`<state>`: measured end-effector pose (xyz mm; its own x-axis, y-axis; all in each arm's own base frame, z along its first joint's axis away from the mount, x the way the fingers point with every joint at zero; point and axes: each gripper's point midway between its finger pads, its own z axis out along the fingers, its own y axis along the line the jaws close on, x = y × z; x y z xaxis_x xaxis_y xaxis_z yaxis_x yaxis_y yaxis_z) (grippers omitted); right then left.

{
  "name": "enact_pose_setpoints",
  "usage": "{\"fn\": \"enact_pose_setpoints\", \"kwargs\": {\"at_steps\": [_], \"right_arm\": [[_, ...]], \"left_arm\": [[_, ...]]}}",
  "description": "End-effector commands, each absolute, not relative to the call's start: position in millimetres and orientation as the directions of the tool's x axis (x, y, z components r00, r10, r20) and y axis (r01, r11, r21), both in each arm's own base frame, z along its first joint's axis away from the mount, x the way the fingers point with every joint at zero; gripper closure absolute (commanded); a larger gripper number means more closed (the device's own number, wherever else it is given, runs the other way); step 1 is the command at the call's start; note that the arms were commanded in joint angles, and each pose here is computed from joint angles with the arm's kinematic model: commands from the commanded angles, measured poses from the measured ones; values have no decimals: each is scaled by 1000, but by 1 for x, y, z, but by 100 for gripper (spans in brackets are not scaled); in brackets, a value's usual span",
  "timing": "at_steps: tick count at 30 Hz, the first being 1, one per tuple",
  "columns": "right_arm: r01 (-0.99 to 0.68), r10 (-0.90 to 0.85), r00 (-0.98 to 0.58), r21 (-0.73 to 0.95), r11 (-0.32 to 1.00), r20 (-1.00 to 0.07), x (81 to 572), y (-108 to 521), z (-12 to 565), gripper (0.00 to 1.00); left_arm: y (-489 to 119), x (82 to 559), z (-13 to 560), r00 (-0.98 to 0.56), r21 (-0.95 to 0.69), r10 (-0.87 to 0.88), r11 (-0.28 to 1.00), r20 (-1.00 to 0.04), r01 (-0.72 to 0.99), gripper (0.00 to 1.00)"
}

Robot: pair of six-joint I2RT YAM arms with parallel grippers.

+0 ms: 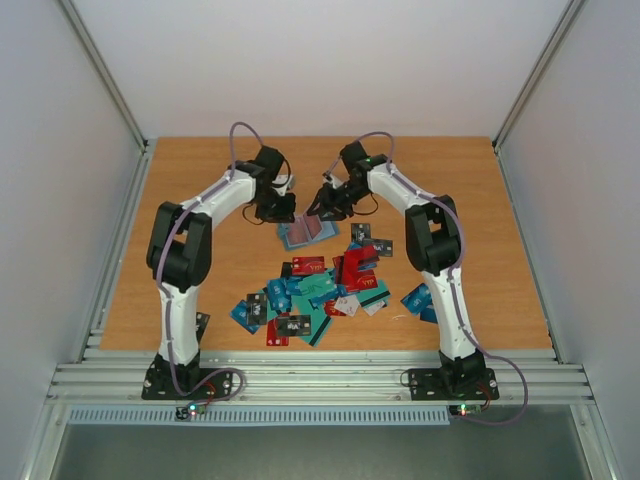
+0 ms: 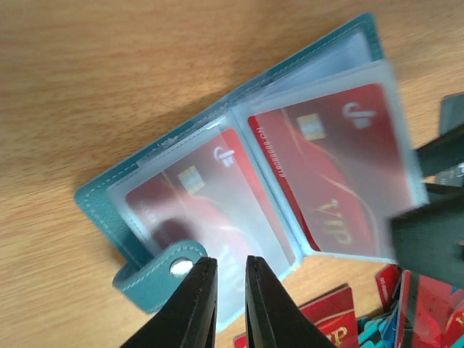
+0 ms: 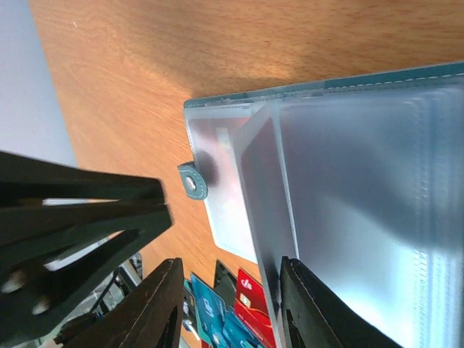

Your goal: Put the credit cards into the card holder

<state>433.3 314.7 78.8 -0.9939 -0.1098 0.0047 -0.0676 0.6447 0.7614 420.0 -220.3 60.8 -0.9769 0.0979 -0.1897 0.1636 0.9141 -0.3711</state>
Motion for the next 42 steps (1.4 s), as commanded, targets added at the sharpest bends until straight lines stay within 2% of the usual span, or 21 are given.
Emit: {"fn": "enact_pose_setpoints", "kwargs": {"at_steps": [1, 12, 17, 24, 37, 42], "right_arm": [[-66, -140, -990, 775, 629, 29, 427, 333, 77, 62], [-86, -186, -982, 781, 618, 40, 417, 362, 73, 62], [-78, -185, -981, 763, 642, 56, 418, 365, 65, 62], [-64, -179, -981, 738, 672, 77, 417, 362, 53, 62], [-18, -171, -973, 688, 725, 155, 410, 352, 19, 63], [-24, -183, -970, 683, 730, 162, 407, 350, 15, 63]], "left_arm": [[-207, 430, 88, -957, -349, 76, 921, -280, 175, 85], [-173, 420, 80, -961, -375, -13, 922, -275, 95, 85], [-190, 419, 85, -960, -468, 8, 872, -281, 144, 76], [-197, 418, 76, -966, -491, 35, 856, -258, 162, 71], [-183, 395, 46, -952, -327, 175, 910, -253, 254, 55], [-182, 389, 33, -947, -266, 215, 923, -239, 277, 55]]}}
